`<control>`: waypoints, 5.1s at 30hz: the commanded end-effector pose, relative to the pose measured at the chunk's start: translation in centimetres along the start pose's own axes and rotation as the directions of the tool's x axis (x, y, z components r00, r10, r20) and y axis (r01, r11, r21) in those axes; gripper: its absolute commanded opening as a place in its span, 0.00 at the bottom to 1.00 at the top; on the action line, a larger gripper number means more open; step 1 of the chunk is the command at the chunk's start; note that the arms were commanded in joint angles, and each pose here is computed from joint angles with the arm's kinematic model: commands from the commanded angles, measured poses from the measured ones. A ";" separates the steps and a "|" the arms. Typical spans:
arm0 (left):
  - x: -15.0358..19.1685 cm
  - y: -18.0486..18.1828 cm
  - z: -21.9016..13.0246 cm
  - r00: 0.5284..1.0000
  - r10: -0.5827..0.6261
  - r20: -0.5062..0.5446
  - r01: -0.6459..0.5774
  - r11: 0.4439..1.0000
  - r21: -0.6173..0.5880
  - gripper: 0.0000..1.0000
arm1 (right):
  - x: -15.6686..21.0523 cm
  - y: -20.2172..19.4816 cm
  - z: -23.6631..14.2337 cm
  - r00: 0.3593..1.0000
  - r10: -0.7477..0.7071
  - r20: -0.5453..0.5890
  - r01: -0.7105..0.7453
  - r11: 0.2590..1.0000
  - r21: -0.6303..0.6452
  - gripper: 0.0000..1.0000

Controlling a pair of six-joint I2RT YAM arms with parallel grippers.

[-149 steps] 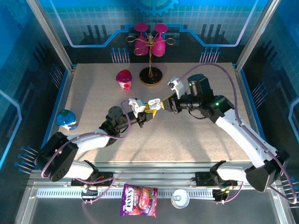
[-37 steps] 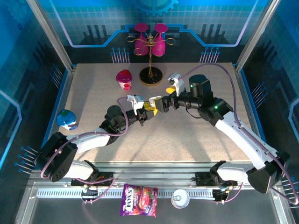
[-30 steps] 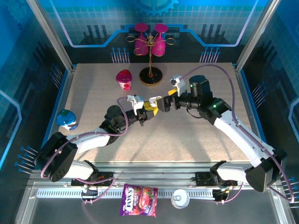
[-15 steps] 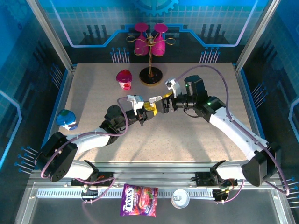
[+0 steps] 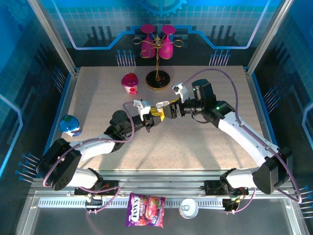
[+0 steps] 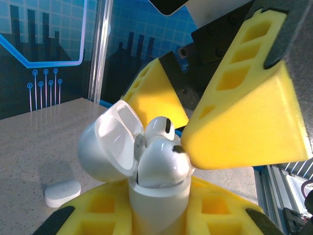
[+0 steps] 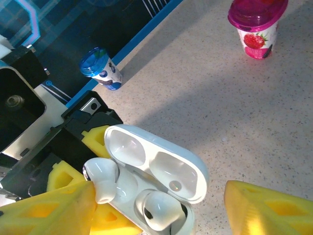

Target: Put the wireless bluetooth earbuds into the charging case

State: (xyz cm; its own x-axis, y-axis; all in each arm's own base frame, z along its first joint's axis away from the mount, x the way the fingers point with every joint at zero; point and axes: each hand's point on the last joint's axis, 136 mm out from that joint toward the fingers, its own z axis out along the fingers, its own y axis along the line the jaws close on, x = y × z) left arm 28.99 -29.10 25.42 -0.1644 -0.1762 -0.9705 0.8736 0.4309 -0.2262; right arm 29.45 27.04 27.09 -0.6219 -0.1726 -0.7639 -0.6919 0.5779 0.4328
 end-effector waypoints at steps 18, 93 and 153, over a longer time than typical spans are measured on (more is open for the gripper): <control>-1.9 -2.0 0.3 0.991 0.110 0.070 -0.117 0.988 0.104 0.01 | -3.0 1.2 -3.6 0.991 0.000 0.137 -0.002 1.000 0.016 0.86; -3.4 -3.2 -1.0 0.997 -0.002 0.081 -0.024 0.947 0.321 0.28 | 0.8 4.5 -3.9 0.942 -0.335 -0.034 0.317 0.915 -0.248 0.21; 4.4 14.0 -10.2 0.957 0.099 -0.271 -0.260 0.705 -0.660 0.99 | 9.1 -23.8 -4.7 0.925 0.349 0.147 -0.366 0.726 0.582 0.95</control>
State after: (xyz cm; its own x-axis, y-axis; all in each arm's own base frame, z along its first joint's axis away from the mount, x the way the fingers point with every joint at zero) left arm 35.26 -18.32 17.02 -0.1798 0.1199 -0.9764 0.5077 0.8614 0.0123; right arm 37.92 11.14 10.29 -0.8406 0.2035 -0.5019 -0.0753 0.8738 0.4804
